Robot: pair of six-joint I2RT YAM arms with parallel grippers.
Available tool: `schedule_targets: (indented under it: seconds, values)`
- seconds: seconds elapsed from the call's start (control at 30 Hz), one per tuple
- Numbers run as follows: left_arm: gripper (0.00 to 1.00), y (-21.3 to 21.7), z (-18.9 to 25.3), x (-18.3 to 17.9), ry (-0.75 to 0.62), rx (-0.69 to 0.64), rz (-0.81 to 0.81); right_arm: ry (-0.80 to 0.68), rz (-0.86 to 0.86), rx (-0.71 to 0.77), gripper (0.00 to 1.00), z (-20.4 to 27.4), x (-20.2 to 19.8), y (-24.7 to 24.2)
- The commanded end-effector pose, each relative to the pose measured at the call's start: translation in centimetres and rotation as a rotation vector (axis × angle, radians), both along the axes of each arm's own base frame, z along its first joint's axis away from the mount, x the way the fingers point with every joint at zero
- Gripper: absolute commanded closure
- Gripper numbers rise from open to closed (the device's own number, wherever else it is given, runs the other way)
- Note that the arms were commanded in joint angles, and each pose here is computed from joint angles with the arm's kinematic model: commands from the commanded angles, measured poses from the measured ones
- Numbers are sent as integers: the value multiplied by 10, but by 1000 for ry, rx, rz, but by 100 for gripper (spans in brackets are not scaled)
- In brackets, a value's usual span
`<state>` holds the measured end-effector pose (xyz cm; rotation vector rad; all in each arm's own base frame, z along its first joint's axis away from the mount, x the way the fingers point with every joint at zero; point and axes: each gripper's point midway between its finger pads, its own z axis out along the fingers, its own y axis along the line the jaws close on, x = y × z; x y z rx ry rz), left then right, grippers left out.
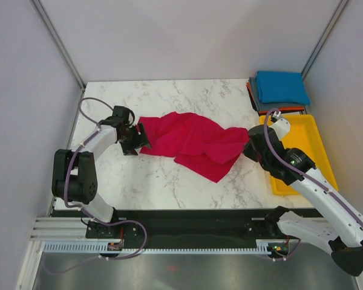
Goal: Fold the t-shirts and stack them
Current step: Flatten the tshirt out
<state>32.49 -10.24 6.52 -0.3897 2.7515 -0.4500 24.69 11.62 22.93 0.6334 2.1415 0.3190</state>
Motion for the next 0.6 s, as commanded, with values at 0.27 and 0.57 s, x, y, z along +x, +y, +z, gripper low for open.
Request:
schedule_targets:
  seconds: [0.27,0.57]
  values:
    - [42,-15,-20,41,-10,-272,145,-105,-22,-86,100,16,7,-18]
    - [98,19,102,134,-243,-98,173,-308,-157,-183,100,115,115,-38]
